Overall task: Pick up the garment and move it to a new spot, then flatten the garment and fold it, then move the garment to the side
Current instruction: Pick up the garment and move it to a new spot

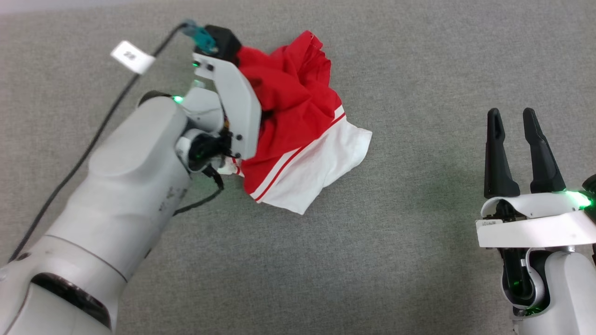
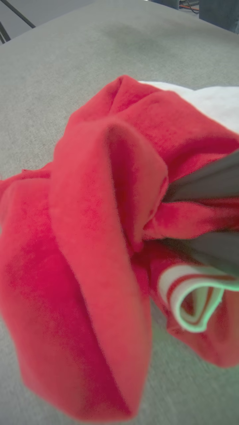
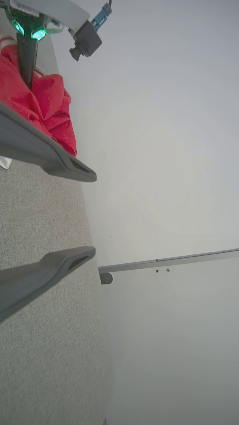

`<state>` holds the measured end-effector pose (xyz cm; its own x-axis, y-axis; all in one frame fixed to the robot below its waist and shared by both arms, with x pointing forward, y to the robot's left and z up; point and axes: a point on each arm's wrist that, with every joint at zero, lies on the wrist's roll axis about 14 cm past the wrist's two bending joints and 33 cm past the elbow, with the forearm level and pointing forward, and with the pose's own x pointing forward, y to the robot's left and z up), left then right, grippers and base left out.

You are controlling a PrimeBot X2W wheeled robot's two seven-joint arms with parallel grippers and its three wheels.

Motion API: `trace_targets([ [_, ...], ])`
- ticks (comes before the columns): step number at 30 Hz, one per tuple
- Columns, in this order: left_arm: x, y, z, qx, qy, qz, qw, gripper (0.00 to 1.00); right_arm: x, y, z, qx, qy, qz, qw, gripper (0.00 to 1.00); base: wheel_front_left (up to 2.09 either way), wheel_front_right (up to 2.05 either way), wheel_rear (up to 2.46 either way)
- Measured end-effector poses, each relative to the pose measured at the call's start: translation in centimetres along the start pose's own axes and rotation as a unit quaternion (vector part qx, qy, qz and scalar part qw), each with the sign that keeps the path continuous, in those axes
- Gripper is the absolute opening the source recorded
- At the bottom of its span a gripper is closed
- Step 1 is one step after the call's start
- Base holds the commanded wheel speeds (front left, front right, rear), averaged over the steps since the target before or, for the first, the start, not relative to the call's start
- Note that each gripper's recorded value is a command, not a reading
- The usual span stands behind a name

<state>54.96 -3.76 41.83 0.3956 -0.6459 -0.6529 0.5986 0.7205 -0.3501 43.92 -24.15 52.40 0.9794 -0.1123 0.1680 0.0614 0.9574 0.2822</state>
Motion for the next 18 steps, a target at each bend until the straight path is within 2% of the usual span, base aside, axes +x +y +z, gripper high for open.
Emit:
trace_targets([
  [4, 0.8, -0.7, -1.1, 0.025, 0.028, -0.009, 0.999, 0.00, 0.2, 0.1, -0.4, 0.000, 0.004, 0.001, 1.000, 1.00, 0.00, 0.00, 0.00],
  [8, 1.2, -0.5, -1.1, 0.051, 0.026, -0.008, 0.998, 0.00, 0.3, -0.1, -0.5, -0.001, 0.005, -0.002, 1.000, 1.00, 0.00, 0.00, 0.00],
  [9, 1.3, -0.5, -0.9, 0.057, 0.019, -0.007, 0.998, 0.07, 0.2, -0.2, -0.6, -0.001, 0.006, -0.003, 1.000, 1.00, 0.00, 0.00, 0.00],
  [10, 1.2, -0.5, -0.8, 0.061, 0.012, -0.008, 0.998, 0.42, 0.2, -0.2, -0.6, -0.001, 0.006, -0.004, 1.000, 1.00, 0.00, 0.00, 0.00],
  [11, 1.1, -0.6, -0.6, 0.061, 0.004, -0.009, 0.998, 0.93, 0.2, -0.2, -0.6, -0.001, 0.007, -0.005, 1.000, 1.00, 0.00, 0.00, 0.00],
  [12, 1.0, -0.8, -0.3, 0.063, -0.005, -0.011, 0.998, 1.00, 0.1, -0.3, -0.6, -0.001, 0.007, -0.004, 1.000, 1.00, 0.00, 0.00, 0.00],
  [18, -1.4, -2.0, 3.0, 0.060, -0.091, -0.022, 0.994, 1.00, -0.4, 0.0, -0.8, -0.010, 0.021, 0.011, 1.000, 1.00, 0.00, 0.00, 0.00],
])
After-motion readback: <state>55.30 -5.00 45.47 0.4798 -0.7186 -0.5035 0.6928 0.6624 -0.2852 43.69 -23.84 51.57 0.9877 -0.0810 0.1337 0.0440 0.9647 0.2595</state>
